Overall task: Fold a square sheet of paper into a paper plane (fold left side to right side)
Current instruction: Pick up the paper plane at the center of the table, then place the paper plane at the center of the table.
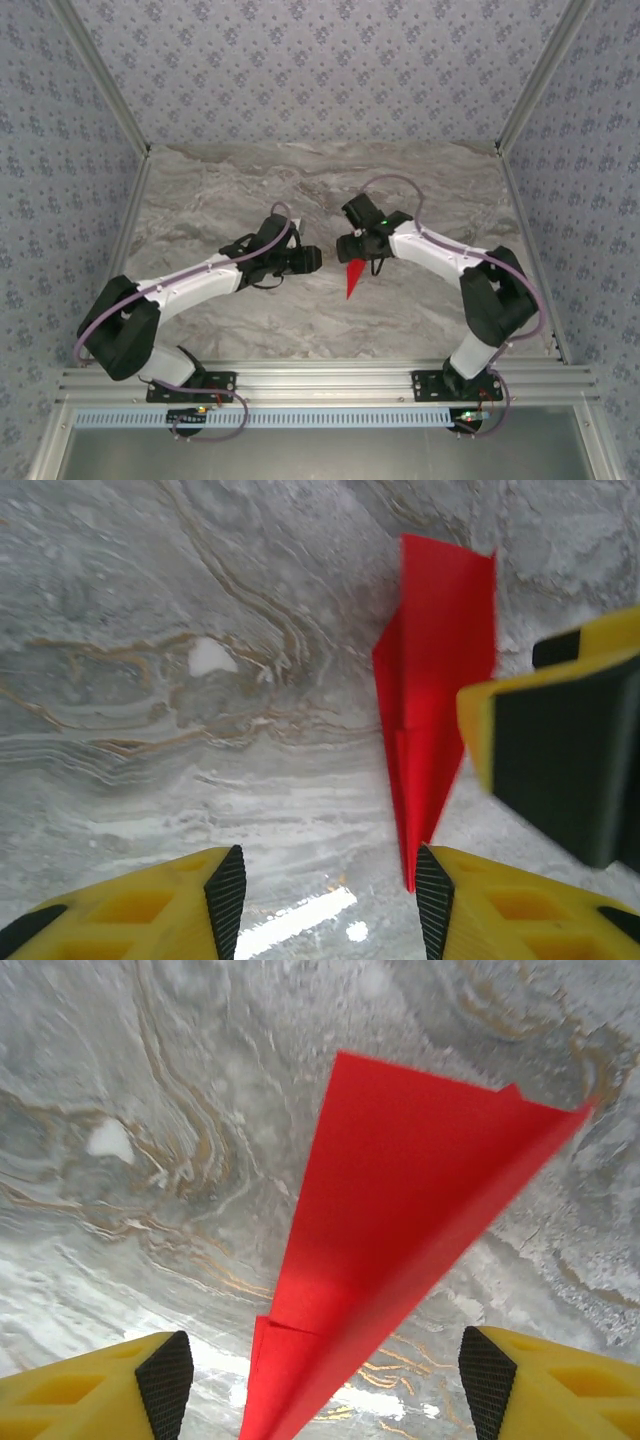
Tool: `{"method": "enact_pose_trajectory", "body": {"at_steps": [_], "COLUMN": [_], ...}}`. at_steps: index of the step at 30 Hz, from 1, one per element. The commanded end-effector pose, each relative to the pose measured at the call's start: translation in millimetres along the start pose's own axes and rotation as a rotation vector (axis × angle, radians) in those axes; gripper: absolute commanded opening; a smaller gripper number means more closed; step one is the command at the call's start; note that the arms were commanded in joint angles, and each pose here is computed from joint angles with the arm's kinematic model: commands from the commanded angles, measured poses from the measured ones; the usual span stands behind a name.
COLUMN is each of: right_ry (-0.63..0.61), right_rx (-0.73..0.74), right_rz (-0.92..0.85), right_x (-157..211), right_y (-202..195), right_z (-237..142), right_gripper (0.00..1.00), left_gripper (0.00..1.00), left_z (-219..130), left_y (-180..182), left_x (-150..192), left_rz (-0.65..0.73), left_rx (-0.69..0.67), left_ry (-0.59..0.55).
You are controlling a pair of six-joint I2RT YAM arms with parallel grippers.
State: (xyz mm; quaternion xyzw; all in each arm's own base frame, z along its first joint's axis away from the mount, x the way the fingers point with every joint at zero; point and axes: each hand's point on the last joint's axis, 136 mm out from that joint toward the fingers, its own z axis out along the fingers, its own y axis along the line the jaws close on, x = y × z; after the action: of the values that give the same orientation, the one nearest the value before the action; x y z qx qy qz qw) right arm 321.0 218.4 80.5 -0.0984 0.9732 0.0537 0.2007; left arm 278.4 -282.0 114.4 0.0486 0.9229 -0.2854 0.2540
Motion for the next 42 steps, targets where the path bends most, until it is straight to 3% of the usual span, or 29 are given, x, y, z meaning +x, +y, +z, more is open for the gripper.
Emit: {"method": "enact_pose_trajectory", "body": {"at_steps": [1,7,11,18,20,26,34,39,42], "right_ry": [0.026,0.062,0.047,0.096,0.091,-0.026,-0.198,-0.138,-0.088], "right_rx": [0.153,0.2,0.2,0.174,0.147,0.002,-0.351,-0.501,-0.464], "right_rz": [0.012,-0.01,0.001,0.048,0.067,0.07,-0.018,0.109,0.12], "right_x": [1,8,11,33,33,9,-3,19,35], "right_y": [-13,-13,-17,-25,-23,-4,32,18,6], "right_z": [5,14,7,19,17,-15,-66,-29,-6], "right_gripper": [0.74,0.61,0.59,0.43,0.36,0.0,0.0,0.0,0.04], "left_gripper": [0.51,0.52,0.53,0.53,0.53,0.54,0.58,0.61,0.62], "left_z": [-16,-20,-21,-24,-27,-38,-60,-69,-71], "left_y": [-1,9,8,10,11,14,22,25,25], "left_x": [-23,-19,-20,-22,-22,-28,-39,-42,-44], "left_rz": [0.011,0.001,0.007,0.008,0.008,0.013,0.029,0.023,0.021], "left_rx": [-0.029,-0.055,-0.057,-0.069,-0.074,-0.098,-0.151,-0.162,-0.16], "left_ry": [-0.096,-0.109,-0.11,-0.121,-0.13,-0.168,-0.246,-0.279,-0.287]}}
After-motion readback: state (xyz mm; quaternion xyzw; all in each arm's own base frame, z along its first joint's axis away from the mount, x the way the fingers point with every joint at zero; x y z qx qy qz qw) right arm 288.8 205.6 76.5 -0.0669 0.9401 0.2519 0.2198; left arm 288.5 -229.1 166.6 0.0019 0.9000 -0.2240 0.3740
